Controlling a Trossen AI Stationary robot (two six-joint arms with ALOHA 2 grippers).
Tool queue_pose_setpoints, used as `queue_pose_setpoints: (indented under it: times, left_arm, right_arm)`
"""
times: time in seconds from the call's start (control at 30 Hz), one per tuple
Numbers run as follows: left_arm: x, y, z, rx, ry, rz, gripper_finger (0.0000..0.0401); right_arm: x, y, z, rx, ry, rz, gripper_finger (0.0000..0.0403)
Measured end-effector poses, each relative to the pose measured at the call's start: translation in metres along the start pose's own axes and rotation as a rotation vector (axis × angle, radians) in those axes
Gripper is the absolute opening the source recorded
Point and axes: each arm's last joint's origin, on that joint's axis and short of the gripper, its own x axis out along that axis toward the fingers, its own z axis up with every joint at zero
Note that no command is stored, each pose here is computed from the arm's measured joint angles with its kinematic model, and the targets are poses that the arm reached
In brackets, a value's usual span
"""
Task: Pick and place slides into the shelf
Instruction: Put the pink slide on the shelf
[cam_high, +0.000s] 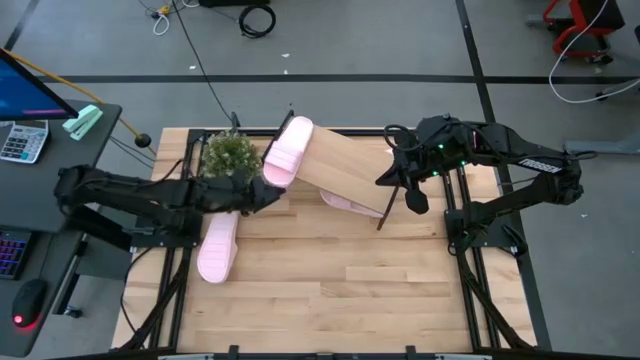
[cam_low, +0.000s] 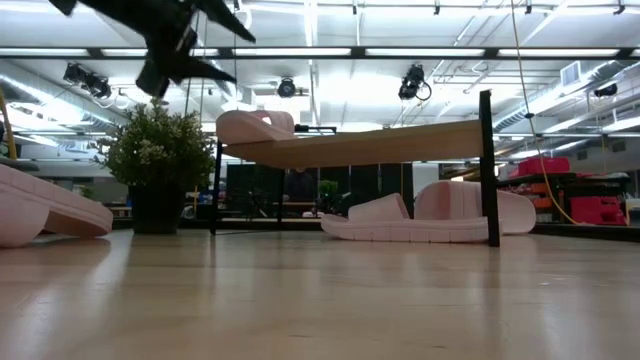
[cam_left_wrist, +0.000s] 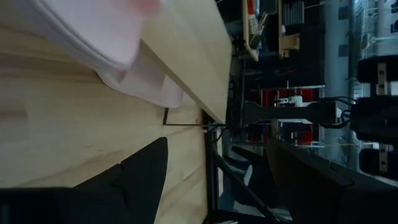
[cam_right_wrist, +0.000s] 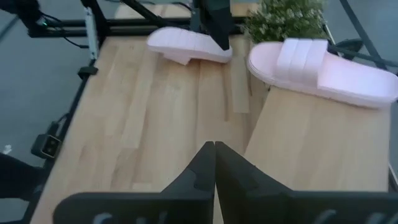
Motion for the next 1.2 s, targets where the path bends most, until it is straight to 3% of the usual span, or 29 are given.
queue_pose_setpoints:
  times: [0.37,0.67,0.93,1.2]
  left_arm:
    - [-0.031,-0.035,-0.042,0.100,-0.081,0.075,0.0275]
    - [-0.013,-0.066,-0.090,0.211,-0.042,0.231,0.0250]
    - [0.006,-0.069,-0.137,0.226,0.021,0.322,0.0235]
    - [0.000,-0.058,-0.155,0.290,0.087,0.404,0.0231]
  right_arm:
    - [0.000,0.000,0.003,-0.061,-0.033,0.015,0.0017]
    - [0.000,0.002,0.003,-0.078,-0.037,0.062,0.0018]
    - [0.001,0.012,0.001,-0.096,-0.012,0.158,0.0019]
    - [0.003,0.030,0.000,-0.056,0.005,0.177,0.0017]
